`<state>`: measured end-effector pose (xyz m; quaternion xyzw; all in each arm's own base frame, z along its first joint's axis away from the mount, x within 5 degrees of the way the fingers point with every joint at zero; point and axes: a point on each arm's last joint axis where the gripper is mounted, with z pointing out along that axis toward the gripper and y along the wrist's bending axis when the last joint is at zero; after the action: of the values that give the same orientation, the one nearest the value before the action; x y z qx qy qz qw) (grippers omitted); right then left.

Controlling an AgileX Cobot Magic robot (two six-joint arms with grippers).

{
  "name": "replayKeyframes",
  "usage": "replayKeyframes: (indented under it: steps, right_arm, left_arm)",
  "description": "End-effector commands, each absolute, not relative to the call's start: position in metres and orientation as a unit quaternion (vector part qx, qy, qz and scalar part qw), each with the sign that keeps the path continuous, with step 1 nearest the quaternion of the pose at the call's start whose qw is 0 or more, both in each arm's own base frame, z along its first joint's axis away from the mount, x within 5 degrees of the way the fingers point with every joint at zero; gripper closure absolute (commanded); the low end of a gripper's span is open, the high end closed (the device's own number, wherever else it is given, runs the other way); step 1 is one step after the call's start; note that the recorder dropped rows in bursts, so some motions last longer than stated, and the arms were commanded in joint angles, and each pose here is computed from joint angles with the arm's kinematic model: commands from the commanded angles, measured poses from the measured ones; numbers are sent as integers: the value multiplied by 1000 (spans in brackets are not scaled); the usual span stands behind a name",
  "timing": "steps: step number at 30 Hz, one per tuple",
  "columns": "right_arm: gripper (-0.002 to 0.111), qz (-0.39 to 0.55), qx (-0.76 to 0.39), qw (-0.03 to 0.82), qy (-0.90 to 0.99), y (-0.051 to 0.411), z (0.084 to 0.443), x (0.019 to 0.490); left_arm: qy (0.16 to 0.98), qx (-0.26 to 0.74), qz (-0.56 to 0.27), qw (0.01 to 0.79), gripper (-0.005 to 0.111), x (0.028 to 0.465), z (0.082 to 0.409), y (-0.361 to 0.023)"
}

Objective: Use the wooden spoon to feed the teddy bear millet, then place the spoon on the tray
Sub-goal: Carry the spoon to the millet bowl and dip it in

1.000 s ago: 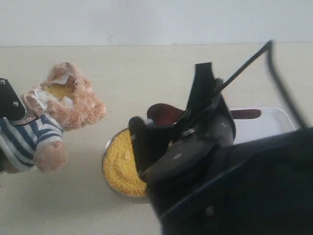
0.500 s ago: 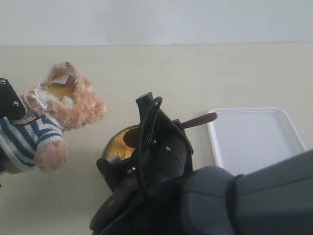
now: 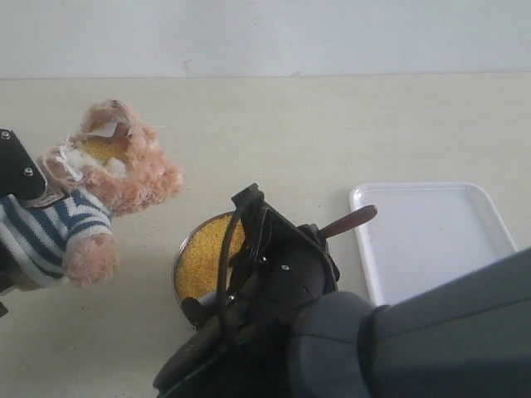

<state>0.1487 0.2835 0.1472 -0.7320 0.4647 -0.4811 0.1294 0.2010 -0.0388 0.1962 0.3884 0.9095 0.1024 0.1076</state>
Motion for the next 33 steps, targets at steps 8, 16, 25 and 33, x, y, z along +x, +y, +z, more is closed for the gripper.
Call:
replayKeyframes:
  steps: [8,16,25,33]
  right_arm:
    - [109,-454,-731,98,500,283,147,144]
    - [109,-376,-719,90,578,306,163,139]
    - [109,-304,-692,61,652,311,171,148]
    - [109,-225,-638,33,735,307,182,163]
  left_arm:
    - [912,380,97,122,103,202,197,-41]
    - [912,380,97,123,103,202,197,-41]
    - [914,376,92,124,103,202,197,-42]
    - [915,374,89,124,103,202,197,-42]
